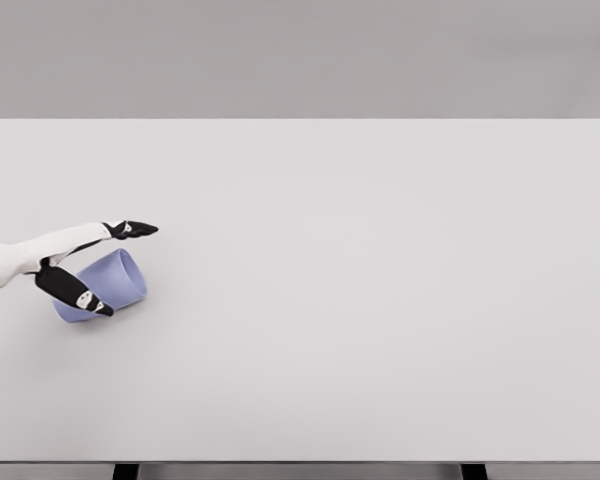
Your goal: Flip the cup with left arm and place it on the table
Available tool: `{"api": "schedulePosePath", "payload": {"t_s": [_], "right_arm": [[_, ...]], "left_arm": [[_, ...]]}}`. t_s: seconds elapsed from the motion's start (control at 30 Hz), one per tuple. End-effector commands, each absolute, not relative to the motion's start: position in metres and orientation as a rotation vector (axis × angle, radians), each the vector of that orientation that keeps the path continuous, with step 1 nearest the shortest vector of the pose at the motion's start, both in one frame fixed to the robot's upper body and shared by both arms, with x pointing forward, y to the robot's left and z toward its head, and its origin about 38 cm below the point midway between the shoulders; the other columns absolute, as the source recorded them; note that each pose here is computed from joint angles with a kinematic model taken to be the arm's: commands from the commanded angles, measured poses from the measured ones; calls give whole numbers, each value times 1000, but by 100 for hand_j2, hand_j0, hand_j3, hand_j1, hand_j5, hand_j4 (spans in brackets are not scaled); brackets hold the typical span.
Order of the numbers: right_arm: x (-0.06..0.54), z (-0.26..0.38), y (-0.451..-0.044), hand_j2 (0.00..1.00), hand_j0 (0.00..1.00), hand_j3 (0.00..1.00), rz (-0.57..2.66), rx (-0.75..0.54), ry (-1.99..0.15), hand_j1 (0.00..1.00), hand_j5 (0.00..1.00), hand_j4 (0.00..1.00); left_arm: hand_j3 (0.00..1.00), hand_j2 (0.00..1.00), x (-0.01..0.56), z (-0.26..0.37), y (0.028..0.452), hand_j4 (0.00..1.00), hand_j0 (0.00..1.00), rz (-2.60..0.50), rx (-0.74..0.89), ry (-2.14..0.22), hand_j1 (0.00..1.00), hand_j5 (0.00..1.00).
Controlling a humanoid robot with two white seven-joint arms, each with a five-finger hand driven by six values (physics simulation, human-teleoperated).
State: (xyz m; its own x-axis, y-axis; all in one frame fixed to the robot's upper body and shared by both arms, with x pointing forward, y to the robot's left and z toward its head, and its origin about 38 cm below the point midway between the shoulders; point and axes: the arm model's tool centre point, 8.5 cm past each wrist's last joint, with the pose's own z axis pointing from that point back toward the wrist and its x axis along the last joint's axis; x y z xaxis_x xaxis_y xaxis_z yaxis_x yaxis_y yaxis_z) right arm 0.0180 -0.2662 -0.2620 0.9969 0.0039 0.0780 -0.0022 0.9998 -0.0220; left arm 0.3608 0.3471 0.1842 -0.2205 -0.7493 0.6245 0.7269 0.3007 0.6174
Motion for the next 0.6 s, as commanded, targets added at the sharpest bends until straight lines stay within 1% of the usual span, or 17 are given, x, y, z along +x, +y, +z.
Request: {"api": "schedulePosePath", "payload": {"t_s": [0.0,0.57], "right_arm": [[18,-262,-266,100,100,100,3,-22,-78,100,100,100],[18,-262,-266,100,100,100,3,-22,-78,100,100,100]], "left_arm": [[100,100,361,181,345,100,100,-1353,23,-1164,100,100],[100,100,363,166,336,100,100,-1353,59,-1118,100,100]]}}
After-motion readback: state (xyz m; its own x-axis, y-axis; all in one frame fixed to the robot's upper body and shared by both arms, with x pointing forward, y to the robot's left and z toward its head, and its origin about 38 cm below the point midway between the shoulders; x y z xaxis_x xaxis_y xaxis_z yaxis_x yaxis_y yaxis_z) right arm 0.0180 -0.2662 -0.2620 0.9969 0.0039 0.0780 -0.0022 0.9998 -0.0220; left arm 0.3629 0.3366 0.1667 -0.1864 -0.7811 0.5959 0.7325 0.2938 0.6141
